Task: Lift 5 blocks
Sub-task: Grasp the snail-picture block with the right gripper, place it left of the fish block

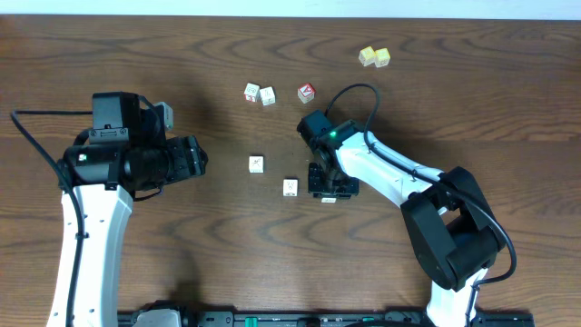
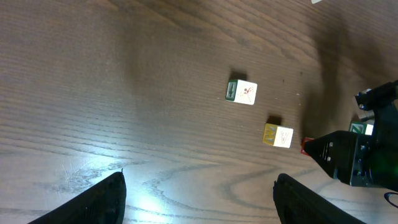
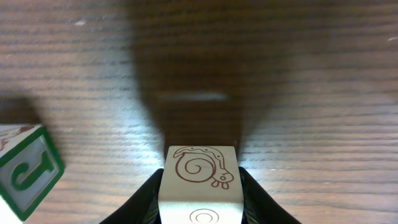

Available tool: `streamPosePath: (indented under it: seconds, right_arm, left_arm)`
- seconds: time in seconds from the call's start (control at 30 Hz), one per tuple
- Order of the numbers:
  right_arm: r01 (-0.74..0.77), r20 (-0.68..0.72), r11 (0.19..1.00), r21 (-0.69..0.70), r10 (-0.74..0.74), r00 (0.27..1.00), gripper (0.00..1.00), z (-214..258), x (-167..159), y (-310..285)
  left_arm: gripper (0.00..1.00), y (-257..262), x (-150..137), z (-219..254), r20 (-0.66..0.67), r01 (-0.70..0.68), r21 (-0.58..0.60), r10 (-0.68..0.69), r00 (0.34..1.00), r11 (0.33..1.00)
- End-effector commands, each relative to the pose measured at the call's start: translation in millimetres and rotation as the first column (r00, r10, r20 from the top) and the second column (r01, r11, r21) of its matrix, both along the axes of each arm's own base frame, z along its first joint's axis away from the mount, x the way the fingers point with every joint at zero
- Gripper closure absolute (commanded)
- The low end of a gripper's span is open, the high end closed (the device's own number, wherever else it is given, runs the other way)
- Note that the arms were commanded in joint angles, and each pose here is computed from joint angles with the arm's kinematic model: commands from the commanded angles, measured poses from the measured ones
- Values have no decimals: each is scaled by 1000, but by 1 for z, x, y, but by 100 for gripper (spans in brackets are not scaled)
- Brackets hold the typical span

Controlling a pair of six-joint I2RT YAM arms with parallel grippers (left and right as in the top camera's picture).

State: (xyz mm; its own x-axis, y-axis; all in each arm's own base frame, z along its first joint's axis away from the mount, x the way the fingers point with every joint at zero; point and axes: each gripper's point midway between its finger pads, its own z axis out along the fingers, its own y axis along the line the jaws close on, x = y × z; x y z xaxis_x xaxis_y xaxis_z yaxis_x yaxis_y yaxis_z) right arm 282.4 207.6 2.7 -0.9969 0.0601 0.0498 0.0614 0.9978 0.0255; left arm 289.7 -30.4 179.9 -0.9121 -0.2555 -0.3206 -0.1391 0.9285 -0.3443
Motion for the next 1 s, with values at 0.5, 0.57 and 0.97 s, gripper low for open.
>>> streamPosePath:
  seconds: [0.5,0.57,0.97]
  right_arm:
    - [-69,67,997,-44,72,995,73,-3,46,-62]
    - [-71,63,996,-45,74,995,73,-3,46,-64]
    - [-38,36,999,-37,39,999,70,-3,39,-63]
  left_arm:
    - [24,3,4,6,18,-1,14,0,1000,1000]
    - [23,3,4,6,18,-1,14,0,1000,1000]
    - [23,3,4,6,18,-1,14,0,1000,1000]
